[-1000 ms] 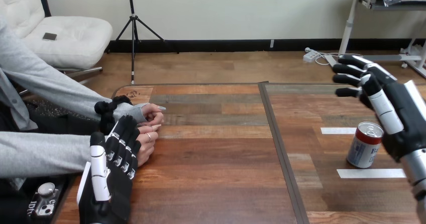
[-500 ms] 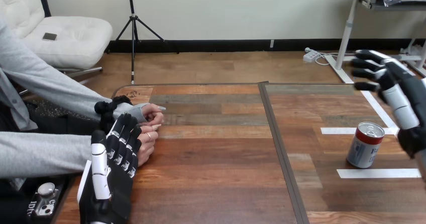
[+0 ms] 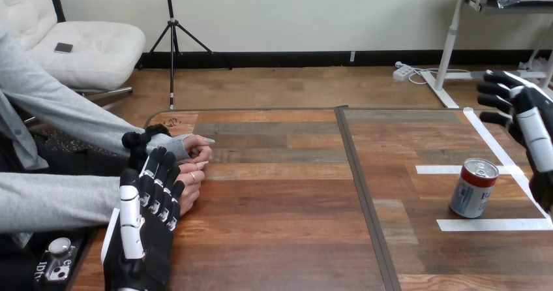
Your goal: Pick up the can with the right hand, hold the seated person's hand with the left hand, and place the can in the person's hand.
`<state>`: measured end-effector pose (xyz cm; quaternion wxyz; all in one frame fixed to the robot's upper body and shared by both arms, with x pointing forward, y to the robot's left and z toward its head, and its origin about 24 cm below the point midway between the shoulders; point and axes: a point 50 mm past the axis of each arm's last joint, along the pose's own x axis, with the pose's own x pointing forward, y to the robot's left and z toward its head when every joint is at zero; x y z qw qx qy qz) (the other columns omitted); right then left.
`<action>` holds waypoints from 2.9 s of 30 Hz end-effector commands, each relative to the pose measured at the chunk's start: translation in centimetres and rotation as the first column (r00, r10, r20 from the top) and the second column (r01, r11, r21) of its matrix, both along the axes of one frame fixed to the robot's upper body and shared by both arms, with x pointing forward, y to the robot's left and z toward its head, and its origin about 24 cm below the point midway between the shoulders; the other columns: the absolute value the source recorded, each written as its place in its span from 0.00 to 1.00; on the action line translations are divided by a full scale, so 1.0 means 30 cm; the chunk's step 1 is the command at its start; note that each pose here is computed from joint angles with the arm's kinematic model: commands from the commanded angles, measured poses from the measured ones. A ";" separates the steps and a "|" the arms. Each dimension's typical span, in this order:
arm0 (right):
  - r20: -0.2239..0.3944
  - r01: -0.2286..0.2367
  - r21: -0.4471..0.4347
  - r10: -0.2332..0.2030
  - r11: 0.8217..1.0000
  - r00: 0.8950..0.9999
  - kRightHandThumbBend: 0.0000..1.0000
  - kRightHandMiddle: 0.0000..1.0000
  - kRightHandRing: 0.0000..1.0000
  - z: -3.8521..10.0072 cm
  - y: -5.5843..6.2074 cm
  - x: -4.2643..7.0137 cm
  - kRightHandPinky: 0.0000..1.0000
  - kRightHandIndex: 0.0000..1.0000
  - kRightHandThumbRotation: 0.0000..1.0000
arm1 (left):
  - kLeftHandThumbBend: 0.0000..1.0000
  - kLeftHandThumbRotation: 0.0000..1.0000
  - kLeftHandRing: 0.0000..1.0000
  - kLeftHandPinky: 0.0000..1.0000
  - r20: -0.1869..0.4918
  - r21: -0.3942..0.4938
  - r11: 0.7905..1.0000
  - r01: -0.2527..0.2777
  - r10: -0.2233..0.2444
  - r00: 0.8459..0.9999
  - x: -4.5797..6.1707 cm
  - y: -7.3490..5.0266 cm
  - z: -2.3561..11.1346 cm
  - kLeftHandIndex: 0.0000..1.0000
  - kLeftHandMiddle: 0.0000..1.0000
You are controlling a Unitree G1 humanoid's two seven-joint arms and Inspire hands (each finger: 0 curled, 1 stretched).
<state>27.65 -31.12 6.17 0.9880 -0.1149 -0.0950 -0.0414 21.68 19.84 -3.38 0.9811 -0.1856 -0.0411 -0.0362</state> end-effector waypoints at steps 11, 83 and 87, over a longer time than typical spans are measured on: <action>0.085 0.082 -0.017 -0.080 0.997 0.993 0.57 0.82 0.82 0.091 -0.065 0.055 0.75 0.81 0.84 | 0.56 1.00 0.99 1.00 0.097 0.031 0.999 0.031 -0.034 0.995 0.059 -0.019 0.060 0.95 0.96; -0.410 0.134 -0.256 -0.233 0.957 0.881 1.00 0.99 0.98 -0.100 -0.072 0.091 0.88 0.96 0.76 | 0.60 0.98 0.98 1.00 0.100 0.014 0.999 0.048 -0.049 0.994 0.055 -0.019 0.062 0.95 0.96; -0.423 0.119 -0.273 -0.230 0.955 0.876 1.00 0.98 0.98 -0.107 -0.064 0.094 0.88 0.95 0.76 | 0.60 0.98 0.98 1.00 0.100 0.015 0.999 0.043 -0.044 0.994 0.054 -0.021 0.063 0.95 0.96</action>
